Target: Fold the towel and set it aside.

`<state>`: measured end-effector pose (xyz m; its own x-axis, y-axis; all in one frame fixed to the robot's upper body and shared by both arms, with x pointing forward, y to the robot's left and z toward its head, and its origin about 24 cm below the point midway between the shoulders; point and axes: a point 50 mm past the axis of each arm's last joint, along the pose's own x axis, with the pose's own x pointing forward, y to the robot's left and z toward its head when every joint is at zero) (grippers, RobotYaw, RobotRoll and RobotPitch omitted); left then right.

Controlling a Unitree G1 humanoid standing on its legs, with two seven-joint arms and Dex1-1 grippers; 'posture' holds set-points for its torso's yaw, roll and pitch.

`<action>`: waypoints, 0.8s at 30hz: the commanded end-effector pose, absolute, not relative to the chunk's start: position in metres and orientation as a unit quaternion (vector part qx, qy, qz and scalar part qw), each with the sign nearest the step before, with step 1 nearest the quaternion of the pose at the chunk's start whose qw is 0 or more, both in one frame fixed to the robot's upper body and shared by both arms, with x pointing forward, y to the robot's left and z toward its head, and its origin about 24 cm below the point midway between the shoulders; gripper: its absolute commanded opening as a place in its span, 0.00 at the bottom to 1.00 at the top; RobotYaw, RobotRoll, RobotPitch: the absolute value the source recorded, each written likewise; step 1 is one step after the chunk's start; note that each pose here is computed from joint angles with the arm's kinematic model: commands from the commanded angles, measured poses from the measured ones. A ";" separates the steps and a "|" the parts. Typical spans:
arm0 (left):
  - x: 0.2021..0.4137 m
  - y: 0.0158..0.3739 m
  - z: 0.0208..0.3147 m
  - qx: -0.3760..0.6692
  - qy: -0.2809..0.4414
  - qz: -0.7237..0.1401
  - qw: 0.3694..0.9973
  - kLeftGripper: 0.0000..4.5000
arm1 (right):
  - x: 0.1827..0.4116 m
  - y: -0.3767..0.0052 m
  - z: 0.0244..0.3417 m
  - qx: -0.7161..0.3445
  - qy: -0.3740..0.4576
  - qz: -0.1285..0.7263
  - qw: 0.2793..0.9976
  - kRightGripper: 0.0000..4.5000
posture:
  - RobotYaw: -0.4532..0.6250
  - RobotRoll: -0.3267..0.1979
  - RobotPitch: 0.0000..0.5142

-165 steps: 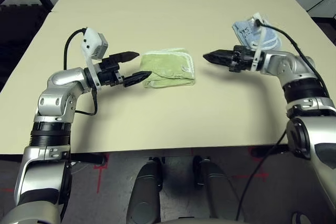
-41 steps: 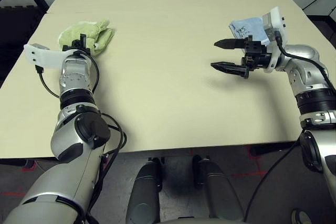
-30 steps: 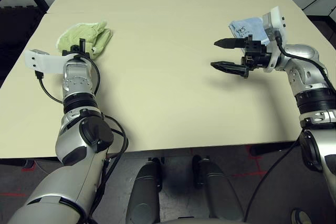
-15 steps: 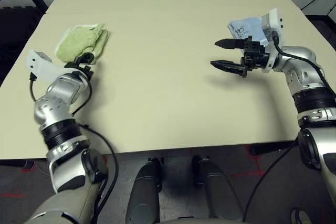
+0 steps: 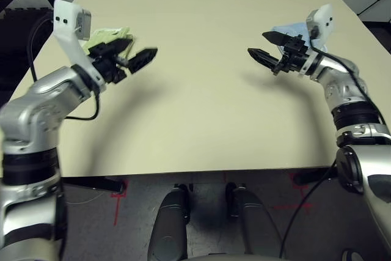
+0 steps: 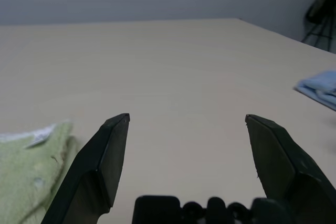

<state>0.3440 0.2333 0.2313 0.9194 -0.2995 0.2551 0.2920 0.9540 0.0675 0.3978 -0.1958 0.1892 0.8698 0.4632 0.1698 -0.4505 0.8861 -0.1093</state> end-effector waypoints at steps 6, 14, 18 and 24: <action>0.380 0.242 0.188 0.056 -0.168 0.018 0.984 0.99 | 0.405 -0.221 0.172 0.032 -0.127 0.008 0.991 1.00 | 0.38 0.62 0.36; 0.377 0.257 0.160 0.051 -0.162 0.044 0.985 0.99 | 0.393 -0.220 0.143 -0.014 -0.133 0.041 0.990 1.00 | 0.35 0.62 0.34; 0.372 0.270 0.159 0.072 -0.169 0.069 0.980 0.99 | 0.390 -0.227 0.137 0.003 -0.134 0.028 0.991 1.00 | 0.35 0.62 0.32; 0.365 0.282 0.152 0.080 -0.159 0.063 0.982 0.99 | 0.390 -0.230 0.140 0.009 -0.138 0.030 0.990 1.00 | 0.34 0.62 0.32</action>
